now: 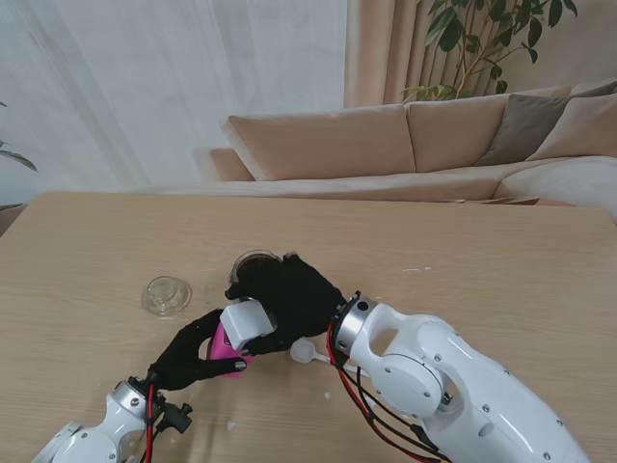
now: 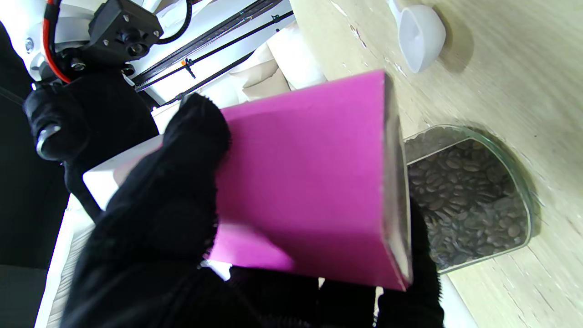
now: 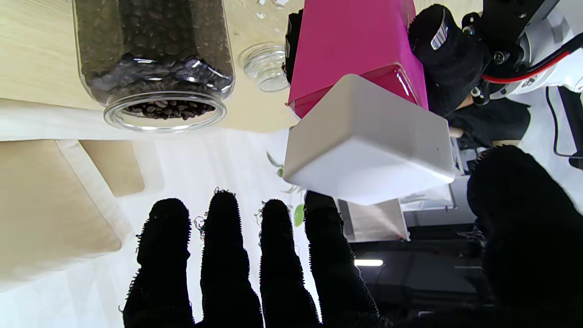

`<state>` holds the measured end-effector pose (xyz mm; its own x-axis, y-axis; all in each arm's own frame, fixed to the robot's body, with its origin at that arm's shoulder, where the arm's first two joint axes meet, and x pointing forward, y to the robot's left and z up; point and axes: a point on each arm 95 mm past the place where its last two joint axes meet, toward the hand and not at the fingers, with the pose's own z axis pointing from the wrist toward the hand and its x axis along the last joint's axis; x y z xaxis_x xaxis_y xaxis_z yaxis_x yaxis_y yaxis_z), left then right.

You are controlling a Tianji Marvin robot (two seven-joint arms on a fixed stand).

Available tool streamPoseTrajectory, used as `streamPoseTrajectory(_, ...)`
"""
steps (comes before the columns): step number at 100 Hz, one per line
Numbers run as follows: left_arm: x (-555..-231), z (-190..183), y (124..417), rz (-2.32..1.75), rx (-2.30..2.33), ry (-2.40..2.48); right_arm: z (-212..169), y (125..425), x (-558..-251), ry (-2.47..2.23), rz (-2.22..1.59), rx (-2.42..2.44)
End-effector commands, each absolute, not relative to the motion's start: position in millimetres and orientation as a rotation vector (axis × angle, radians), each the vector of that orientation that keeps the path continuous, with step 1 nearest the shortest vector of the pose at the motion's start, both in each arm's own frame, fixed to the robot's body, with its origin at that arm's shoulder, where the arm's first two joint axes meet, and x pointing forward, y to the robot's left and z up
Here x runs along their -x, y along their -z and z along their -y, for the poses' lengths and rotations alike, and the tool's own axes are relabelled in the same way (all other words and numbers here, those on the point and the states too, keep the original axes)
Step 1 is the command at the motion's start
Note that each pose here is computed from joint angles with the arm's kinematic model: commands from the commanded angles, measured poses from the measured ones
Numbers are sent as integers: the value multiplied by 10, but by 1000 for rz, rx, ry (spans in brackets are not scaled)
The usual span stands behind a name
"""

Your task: Portion coffee beans from the glass jar into the coffee jar

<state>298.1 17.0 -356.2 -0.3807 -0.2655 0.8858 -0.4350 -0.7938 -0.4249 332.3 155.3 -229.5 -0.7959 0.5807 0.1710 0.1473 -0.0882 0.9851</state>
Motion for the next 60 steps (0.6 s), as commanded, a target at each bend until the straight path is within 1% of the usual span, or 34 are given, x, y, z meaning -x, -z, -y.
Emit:
streamPoseTrajectory(1, -2966, -140, 3559, 964, -1673, -2324, -1549, 2286, -3257, -1966, -1881, -791)
streamPoseTrajectory(23, -2965, -133, 3563, 968, -1676, -2322, -1487, 2255, -3206, -1985, -1862, -763)
streamPoseTrajectory(60, -2958, -122, 3563, 972, -1668, -2322, -1561, 2342, -3281, -1973, -1911, -813)
